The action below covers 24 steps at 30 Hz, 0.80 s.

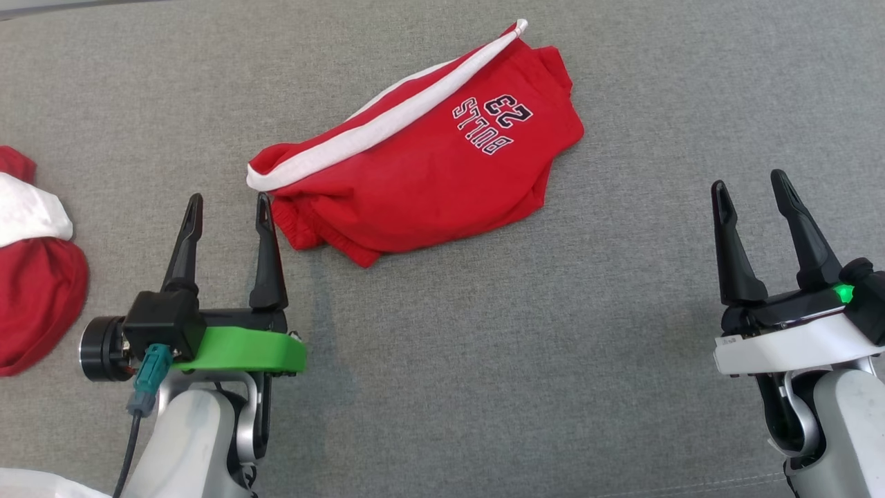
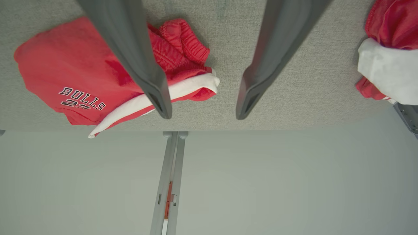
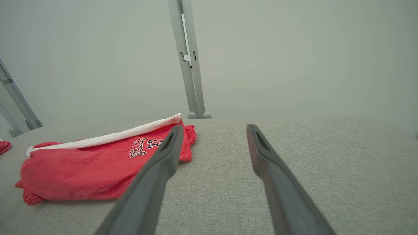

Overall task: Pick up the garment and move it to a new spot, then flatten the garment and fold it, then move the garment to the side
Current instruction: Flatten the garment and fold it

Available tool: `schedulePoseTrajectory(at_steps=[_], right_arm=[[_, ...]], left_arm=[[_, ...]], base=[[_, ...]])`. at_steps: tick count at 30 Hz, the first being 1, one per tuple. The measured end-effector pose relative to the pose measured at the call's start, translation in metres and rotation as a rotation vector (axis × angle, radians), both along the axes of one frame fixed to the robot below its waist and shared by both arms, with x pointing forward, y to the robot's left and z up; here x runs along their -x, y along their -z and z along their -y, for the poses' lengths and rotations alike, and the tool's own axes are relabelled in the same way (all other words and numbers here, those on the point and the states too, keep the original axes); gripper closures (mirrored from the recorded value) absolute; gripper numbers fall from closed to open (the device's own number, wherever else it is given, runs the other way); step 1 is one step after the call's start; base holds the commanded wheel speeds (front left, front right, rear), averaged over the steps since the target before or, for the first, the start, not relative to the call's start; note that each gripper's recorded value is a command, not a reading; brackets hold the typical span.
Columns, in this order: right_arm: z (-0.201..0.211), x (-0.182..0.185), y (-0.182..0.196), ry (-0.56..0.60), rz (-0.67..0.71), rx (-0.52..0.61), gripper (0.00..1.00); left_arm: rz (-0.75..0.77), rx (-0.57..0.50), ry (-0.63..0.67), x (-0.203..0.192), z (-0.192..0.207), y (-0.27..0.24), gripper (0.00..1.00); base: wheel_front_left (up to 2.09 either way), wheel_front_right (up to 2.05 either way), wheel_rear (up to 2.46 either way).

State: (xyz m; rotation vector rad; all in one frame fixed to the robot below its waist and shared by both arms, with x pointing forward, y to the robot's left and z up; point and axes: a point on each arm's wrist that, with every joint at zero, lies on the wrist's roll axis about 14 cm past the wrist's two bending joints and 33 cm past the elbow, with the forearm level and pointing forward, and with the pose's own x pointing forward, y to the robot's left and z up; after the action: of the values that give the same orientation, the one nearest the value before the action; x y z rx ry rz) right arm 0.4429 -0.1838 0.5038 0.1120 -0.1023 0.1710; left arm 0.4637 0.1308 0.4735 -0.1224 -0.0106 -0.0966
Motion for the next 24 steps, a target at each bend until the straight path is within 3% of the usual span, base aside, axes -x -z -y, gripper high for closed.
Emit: schedulePoseTrajectory(at_steps=[13, 24], right_arm=[[0.003, -0.018, 0.027, -0.009, -0.074, 0.016, 0.00], [-0.049, -0.077, 0.079, -0.174, -0.194, 0.015, 0.00]], left_arm=[[0.025, -0.029, -0.005, -0.010, -0.007, -0.003, 0.00], [0.043, -0.027, -0.011, -0.021, -0.007, -0.003, 0.00]], base=[[0.00, 0.00, 0.00], [0.00, 0.00, 0.00]])
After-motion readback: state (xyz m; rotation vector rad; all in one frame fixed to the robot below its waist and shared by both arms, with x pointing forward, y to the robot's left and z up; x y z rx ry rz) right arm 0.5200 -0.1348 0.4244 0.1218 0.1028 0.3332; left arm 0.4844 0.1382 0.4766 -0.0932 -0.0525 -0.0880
